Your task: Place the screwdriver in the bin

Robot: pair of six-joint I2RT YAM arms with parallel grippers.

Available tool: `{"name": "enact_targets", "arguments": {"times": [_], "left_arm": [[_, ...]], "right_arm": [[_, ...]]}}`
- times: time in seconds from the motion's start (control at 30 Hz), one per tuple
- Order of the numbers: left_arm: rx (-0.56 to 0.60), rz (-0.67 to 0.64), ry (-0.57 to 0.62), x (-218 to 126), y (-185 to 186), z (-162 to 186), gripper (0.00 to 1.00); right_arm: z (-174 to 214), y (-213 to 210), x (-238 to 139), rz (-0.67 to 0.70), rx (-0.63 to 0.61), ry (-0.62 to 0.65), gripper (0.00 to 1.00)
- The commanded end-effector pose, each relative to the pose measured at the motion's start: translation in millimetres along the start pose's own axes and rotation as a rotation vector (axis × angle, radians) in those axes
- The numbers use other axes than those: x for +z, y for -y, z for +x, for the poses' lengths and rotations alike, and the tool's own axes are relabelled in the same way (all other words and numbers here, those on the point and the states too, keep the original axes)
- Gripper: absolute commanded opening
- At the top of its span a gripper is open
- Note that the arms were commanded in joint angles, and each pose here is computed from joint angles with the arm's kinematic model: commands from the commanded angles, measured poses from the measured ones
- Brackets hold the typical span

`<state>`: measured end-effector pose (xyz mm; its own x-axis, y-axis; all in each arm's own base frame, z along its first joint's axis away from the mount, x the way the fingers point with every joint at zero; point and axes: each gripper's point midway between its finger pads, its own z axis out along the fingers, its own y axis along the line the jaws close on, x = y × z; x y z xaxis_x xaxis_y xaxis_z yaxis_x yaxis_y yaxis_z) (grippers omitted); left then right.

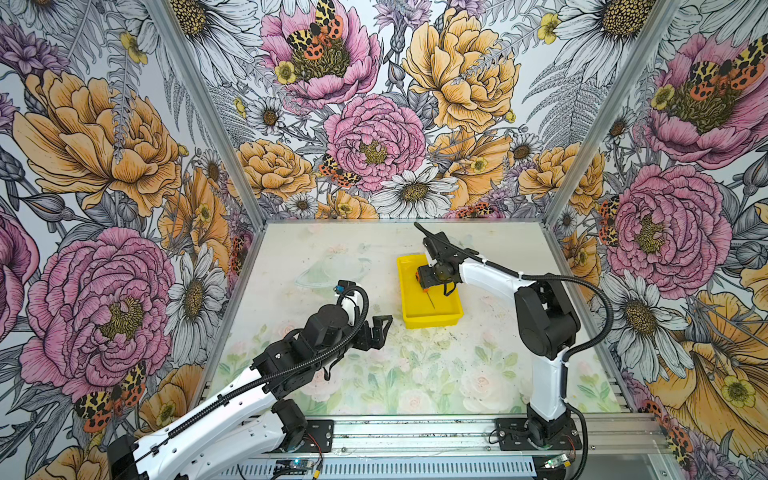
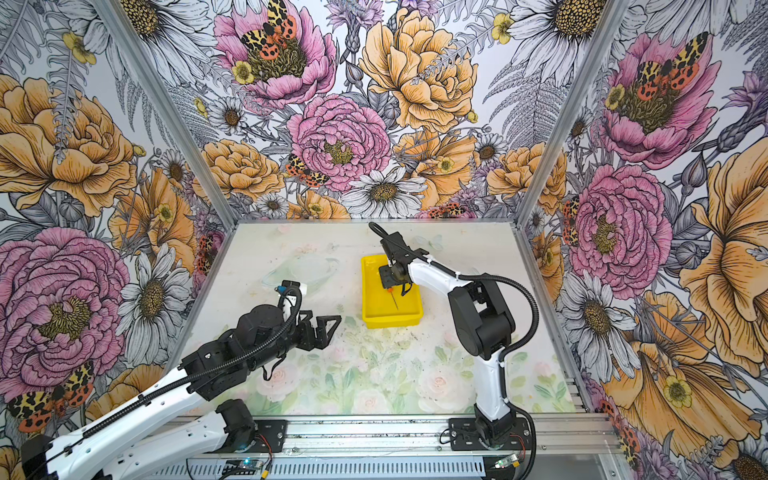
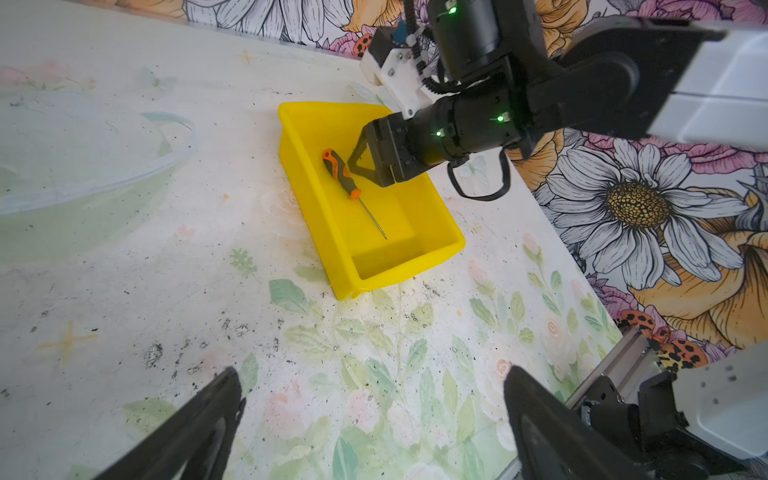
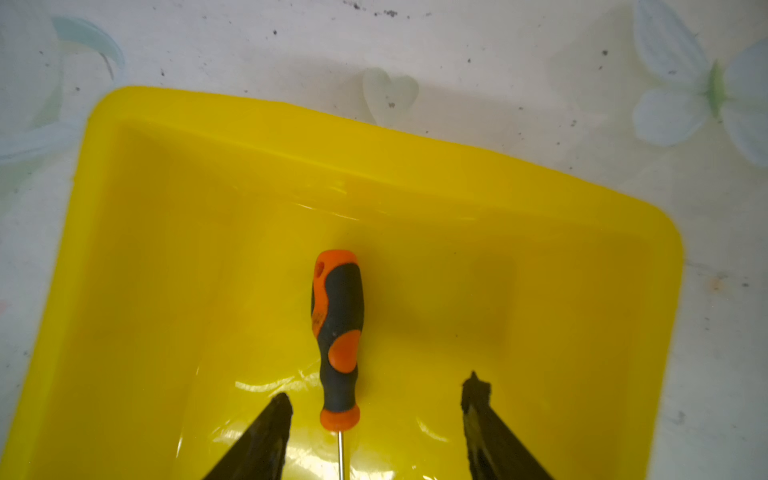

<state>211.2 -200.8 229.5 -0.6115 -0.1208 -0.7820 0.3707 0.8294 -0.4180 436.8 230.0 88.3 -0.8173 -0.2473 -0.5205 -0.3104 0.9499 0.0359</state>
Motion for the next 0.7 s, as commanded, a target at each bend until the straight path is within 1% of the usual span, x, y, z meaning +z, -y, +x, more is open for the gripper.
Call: {"name": "enact_targets", "arguments": {"times": [0.0,0.1,0.23,0.3,0.33,0.4,0.5,0.63,0.67], "left_arm": [[-0.008,-0.087,0.013,-6.1,-18.6,4.7,0.99],[0.001,-0.119,-0.002,-10.1,-26.1,10.3,0.99],[0.007,-0.152,-0.005,-14.3,-31.2,11.1,0.98],[0.009,-0.170,0.000,-15.3,-34.2,9.9,0.99],[0.012,-0.184,0.004,-15.5,-36.4,9.2,0.99],[0.021,-0.232,0.019,-16.5,-44.0,5.7,0.99],[0.047,-0.311,0.055,-17.5,-55.8,-3.9,0.99],[0.096,-0.435,0.085,-12.6,-81.7,-17.1,0.99],[0.092,-0.469,0.088,-10.1,-91.4,-20.6,0.99]], "right_arm": [[-22.4,5.1,-55.7,0.013,-0.022,0.124,0.71],[-14.7,8.0,-85.1,0.010,-0.024,0.163,0.75],[10.0,15.8,-120.6,0.016,-0.022,0.208,0.82],[24.2,22.3,-135.6,0.029,-0.020,0.235,0.89],[32.2,27.2,-142.2,0.042,-0.019,0.249,0.99],[46.0,38.5,-158.1,0.076,-0.008,0.292,0.99],[65.5,67.5,-182.6,0.184,0.052,0.376,0.99],[87.5,97.0,-212.5,0.284,0.135,0.490,0.99],[91.7,102.1,-218.2,0.304,0.144,0.510,0.99]]}}
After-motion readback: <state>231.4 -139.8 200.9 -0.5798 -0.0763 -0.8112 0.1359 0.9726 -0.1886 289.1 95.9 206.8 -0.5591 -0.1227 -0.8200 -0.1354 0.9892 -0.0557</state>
